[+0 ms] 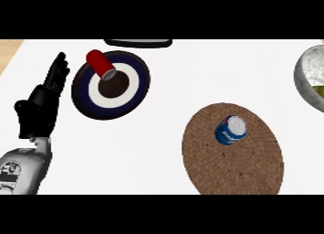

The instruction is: Pick the pear from the placemat and place it in the bowl

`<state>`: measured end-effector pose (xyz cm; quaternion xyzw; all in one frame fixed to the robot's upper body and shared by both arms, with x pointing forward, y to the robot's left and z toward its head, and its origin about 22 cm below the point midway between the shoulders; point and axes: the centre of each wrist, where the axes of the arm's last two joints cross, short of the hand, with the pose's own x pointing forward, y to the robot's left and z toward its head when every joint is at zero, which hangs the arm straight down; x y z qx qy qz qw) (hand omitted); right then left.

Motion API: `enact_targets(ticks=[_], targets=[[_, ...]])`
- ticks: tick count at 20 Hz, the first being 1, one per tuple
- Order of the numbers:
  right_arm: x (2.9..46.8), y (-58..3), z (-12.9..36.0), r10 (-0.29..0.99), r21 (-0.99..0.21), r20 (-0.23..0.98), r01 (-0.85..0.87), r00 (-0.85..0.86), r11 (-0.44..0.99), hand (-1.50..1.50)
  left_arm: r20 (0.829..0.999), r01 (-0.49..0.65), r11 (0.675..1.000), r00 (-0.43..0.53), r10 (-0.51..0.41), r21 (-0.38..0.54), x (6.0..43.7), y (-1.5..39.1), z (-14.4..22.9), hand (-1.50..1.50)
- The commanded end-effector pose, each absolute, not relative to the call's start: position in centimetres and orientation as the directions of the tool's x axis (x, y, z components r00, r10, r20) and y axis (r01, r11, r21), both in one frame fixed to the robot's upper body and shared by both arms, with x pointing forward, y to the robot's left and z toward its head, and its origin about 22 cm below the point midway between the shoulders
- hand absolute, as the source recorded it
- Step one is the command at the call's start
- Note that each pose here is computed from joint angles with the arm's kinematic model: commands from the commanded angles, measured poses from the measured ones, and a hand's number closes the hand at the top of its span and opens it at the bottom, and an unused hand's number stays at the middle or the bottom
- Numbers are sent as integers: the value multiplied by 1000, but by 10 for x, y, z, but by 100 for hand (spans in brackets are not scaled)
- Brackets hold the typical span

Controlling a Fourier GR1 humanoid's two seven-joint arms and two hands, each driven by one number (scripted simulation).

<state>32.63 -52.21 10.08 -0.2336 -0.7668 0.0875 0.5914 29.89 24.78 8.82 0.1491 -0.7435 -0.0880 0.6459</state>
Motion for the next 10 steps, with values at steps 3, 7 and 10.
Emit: enact_targets(ticks=[3, 7, 10], targets=[[281, -566, 113, 343, -292, 905, 219, -251, 931, -150, 939, -110, 942, -102, -327, 316, 294, 259, 80, 0], [260, -583, 121, 294, -265, 920, 141, -261, 954, -150, 933, -127, 935, -110, -344, 330, 294, 260, 83, 0], [250, -581, 96, 289, -269, 923, 112, -253, 957, -150, 936, -139, 936, -102, -338, 323, 292, 247, 71, 0]])
